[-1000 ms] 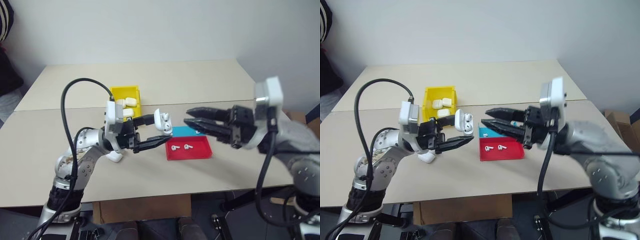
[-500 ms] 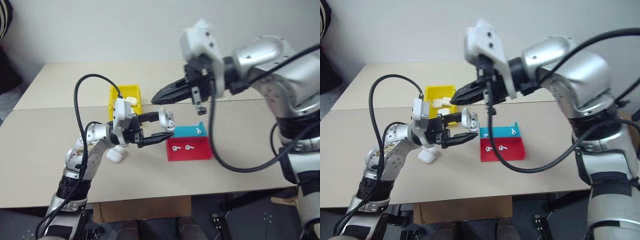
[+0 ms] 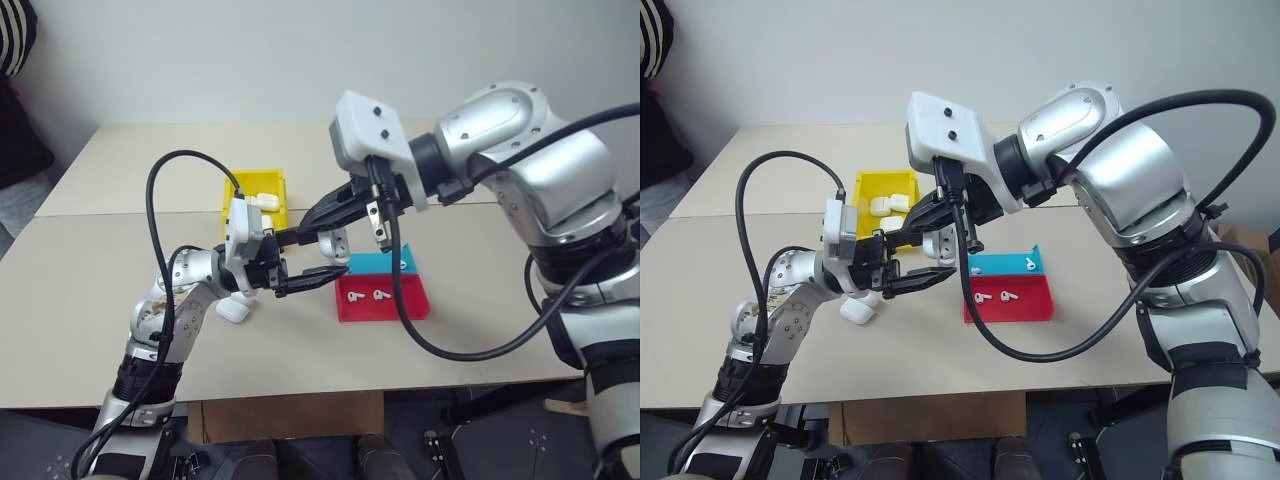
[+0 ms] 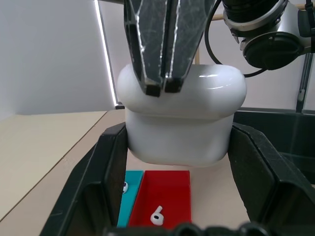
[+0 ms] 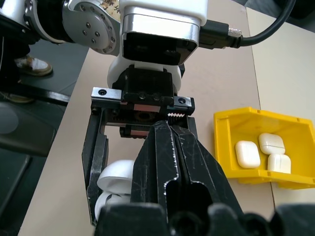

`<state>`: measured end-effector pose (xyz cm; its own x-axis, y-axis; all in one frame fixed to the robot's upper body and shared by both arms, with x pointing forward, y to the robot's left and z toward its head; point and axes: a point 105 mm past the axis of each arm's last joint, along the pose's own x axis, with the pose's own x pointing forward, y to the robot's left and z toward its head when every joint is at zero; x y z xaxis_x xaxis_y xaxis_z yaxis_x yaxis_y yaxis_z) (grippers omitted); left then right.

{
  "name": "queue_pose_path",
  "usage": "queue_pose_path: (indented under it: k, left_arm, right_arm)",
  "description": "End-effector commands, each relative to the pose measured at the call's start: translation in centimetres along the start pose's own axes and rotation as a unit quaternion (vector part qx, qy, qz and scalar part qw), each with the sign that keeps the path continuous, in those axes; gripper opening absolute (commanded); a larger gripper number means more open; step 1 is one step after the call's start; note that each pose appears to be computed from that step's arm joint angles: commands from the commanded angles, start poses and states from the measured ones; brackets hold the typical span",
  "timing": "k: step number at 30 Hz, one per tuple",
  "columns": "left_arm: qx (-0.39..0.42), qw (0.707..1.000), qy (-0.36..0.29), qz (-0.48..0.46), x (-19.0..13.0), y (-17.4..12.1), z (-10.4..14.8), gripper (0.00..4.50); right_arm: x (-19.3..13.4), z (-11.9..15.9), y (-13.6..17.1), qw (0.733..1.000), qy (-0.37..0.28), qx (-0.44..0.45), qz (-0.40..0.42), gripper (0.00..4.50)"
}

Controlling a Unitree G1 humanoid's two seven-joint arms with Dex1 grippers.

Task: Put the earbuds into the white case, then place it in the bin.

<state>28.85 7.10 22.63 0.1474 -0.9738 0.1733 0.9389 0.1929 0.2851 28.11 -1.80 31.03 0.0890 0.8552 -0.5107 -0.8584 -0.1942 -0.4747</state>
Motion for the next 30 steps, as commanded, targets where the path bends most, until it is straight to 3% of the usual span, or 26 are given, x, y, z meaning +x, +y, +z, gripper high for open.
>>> queue_pose_path:
  k: [1, 18, 25, 30]
  left_arm:
    - [0.030, 0.999, -0.024, -0.004, -0.1, -0.3, 1.7, 2.77]
    - [0.030, 0.999, -0.026, 0.004, -0.4, 0.0, 1.9, 2.77]
    - [0.031, 0.999, -0.027, 0.012, -0.7, -0.1, 1.7, 2.77]
    - [0.037, 0.996, -0.040, 0.064, -1.2, 0.9, 2.8, 2.77]
  right_arm:
    - [-0.8, 0.2, 0.0, 1.000, 0.008, -0.026, -0.008, 0.04]
    - [-2.5, -1.6, 0.1, 0.999, 0.033, -0.021, -0.024, 0.04]
    - [-5.8, 0.4, -2.1, 0.992, -0.056, 0.021, -0.107, 0.04]
    - [-6.9, -1.4, -2.6, 0.974, -0.089, 0.063, -0.197, 0.04]
